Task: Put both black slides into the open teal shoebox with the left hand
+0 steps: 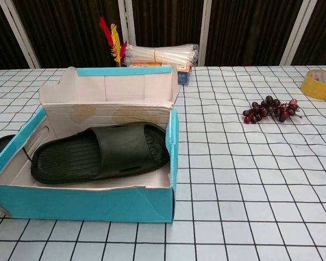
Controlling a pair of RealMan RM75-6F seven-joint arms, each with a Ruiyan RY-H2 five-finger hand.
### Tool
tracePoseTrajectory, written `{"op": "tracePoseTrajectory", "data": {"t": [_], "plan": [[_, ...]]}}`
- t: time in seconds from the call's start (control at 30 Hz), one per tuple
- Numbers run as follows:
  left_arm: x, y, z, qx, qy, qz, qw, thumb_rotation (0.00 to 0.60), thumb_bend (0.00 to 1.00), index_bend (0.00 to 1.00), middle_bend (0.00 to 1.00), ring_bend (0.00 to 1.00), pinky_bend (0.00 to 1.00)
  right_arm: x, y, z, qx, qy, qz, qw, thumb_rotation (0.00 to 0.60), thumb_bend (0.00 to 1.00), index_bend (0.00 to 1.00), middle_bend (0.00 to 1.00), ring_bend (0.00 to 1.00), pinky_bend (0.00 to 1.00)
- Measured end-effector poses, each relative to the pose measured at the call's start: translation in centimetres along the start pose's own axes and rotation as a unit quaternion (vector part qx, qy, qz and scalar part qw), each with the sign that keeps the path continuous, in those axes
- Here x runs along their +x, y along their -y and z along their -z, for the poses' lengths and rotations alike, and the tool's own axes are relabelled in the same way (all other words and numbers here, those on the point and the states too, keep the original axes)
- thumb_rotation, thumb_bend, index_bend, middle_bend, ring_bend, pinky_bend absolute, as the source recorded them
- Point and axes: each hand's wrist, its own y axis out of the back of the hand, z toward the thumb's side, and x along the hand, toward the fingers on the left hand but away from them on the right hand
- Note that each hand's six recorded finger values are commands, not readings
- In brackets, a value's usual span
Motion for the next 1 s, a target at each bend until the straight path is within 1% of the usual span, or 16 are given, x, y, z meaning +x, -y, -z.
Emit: {"op": "tracePoseTrajectory", "data": {"t": [0.27,0.43,0.8,0.87,1.0], "plan": [[0.6,0.4,0.3,0.002,-0.004,0.005,1.0000,0.384,0.07,0.11,0.13,0.00,0.13,-0.1,0.3,0.0,0.000,0.000,-0.006,1.0000,0.600,0.31,0.03,0.11,0.19,0.13],[1.0,0.7,0.0,0.005,0.003,0.010,0.9999,0.387,0.07,0.11,0.14,0.00,0.13,-0.2,0.5,0.0,0.000,0.002,-0.009,1.0000,0.600,0.31,0.03,0.11,0.19,0.13],[1.8,0.9,-0.2,0.009,0.006,0.013,0.9999,0.387,0.09,0.11,0.20,0.00,0.13,-0.3,0.7,0.0,0.002,0.004,-0.013,0.9999,0.600,0.31,0.03,0.11,0.19,0.13],[1.8,0.9,-0.2,0.010,0.007,0.013,0.9998,0.395,0.11,0.12,0.22,0.00,0.13,-0.3,0.7,0.0,0.003,0.003,-0.014,0.9999,0.600,0.31,0.03,0.11,0.19,0.13],[1.9,0.9,-0.3,0.008,0.007,0.012,0.9999,0.436,0.15,0.12,0.24,0.00,0.13,-0.3,0.7,0.0,0.003,0.003,-0.014,0.9999,0.600,0.31,0.03,0.11,0.19,0.13]]}}
